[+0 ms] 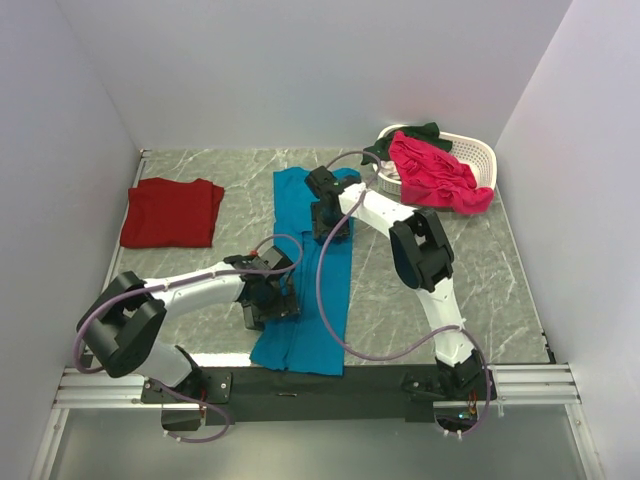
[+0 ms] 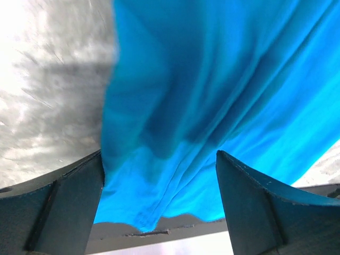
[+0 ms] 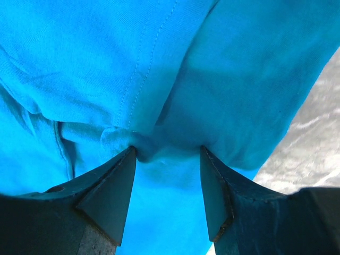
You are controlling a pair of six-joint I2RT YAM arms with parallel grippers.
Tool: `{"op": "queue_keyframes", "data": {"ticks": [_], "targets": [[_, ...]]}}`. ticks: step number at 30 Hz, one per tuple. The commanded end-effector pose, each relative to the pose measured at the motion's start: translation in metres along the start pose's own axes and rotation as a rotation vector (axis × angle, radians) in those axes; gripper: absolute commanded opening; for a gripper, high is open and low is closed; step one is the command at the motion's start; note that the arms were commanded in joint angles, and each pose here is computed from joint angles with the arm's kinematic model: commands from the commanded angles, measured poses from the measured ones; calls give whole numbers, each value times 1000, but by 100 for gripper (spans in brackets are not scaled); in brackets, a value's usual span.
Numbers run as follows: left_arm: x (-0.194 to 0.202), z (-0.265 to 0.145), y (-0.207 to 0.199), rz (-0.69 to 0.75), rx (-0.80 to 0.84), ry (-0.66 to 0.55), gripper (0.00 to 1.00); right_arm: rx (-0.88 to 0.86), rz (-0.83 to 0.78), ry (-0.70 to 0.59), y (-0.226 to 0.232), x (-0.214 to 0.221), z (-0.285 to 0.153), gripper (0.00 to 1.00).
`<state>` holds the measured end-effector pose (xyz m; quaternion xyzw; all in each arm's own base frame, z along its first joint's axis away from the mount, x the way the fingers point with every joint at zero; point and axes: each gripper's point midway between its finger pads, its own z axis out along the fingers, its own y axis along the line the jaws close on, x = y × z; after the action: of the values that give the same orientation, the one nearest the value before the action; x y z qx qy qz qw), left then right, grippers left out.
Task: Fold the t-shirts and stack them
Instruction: Fold the tshirt
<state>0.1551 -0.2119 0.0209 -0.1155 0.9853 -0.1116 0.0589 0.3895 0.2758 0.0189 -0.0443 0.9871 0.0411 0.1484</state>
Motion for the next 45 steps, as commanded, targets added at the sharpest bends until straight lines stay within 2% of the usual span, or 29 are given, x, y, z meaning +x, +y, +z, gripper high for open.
{"op": "queue_keyframes", "data": {"ticks": [1,4,6,7,9,10,12,13,14,16,17,20,26,35,45], "targets": [[27,5,7,-22,-11,92,88,49,-16,6,-8,-5,19,59],[31,2,13,-23,-44,94,88,28,-6,-7,-2,-12,13,59],[23,-7,13,-32,-43,43,89,4,0,-33,0,-15,-3,59],[23,-14,17,-38,-65,34,90,-19,3,-77,3,-22,-26,59],[15,-30,14,-54,-54,-9,91,-13,1,-71,-5,-8,-41,59],[13,-36,23,-58,-91,-31,92,-36,10,-116,-5,-10,-71,60],[3,-51,23,-68,-96,-90,94,-26,10,-80,-16,21,-82,60],[1,-54,25,-69,-103,-103,95,-57,26,-107,-16,28,-107,60],[1,-57,29,-62,-117,-104,96,-46,25,-46,-24,58,-102,60],[0,-55,37,-67,-141,-98,96,-77,37,-36,-22,87,-122,60],[1,-51,42,-59,-163,-87,96,-76,34,34,-26,117,-116,60],[1,-45,51,-67,-183,-78,96,-101,18,116,-18,171,-120,60],[7,-41,57,-86,-147,-74,92,-167,8,241,5,245,-119,59],[27,-30,51,-107,74,-67,80,-256,58,324,18,297,-112,56],[40,-24,59,-155,106,-48,78,-271,20,399,30,329,-97,51]]}}
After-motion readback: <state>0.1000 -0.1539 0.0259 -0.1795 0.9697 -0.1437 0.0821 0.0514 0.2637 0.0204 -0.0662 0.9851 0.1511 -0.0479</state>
